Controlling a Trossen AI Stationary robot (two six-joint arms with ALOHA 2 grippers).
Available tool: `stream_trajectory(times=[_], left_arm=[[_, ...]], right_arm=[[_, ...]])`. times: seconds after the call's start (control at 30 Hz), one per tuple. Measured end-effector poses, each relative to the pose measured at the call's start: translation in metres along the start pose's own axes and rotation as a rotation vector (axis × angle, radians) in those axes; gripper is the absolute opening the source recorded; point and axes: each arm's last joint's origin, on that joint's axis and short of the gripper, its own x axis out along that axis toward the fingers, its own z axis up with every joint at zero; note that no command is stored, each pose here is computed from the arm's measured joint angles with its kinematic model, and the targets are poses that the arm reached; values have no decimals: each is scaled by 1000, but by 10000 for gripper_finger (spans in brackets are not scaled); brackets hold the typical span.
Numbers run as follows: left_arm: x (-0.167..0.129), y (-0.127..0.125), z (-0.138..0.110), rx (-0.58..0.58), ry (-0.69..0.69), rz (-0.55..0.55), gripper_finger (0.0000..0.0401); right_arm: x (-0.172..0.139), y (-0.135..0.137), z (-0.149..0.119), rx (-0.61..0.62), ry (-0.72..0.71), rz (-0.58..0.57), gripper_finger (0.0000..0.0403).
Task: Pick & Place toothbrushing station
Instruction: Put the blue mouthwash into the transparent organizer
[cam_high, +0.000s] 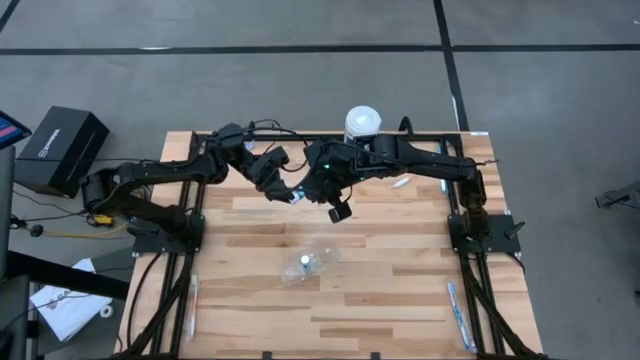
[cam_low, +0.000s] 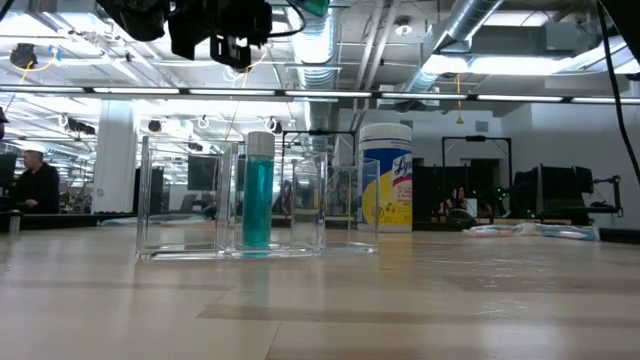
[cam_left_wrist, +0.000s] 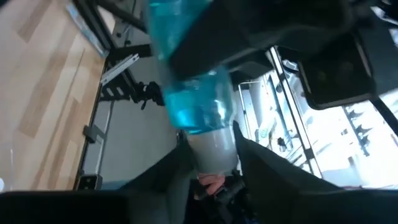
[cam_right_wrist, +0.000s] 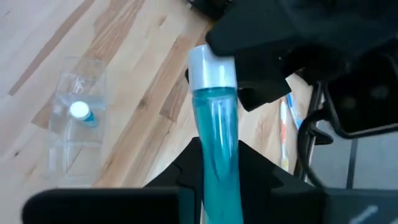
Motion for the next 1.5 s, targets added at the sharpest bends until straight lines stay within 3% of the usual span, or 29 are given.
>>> stream_trajectory(times=[0.2, 0.53, 0.73, 0.93, 1.07, 1.3, 1.5], left_arm=[[-9, -3, 5, 33, -61, 0, 178], [-43, -8, 20, 170, -137, 13, 128], [-75, -27, 20, 342, -282, 21, 120], [-109, -63, 4, 682, -570, 70, 120], [-119, -83, -11, 840, -688, 96, 120], [-117, -99, -26, 1098, -747, 158, 143], [-107, -105, -22, 1258, -709, 333, 163]], right_arm=[[-3, -6, -3, 43, 0, -11, 54], [-11, -31, -12, 259, -124, 42, 55], [-23, -48, -7, 358, -345, 118, 55], [-30, -69, -1, 452, -564, 164, 55], [-37, -80, 3, 506, -685, 185, 55], [-41, -99, -3, 593, -784, 200, 55], [-38, -100, -5, 638, -782, 240, 55]])
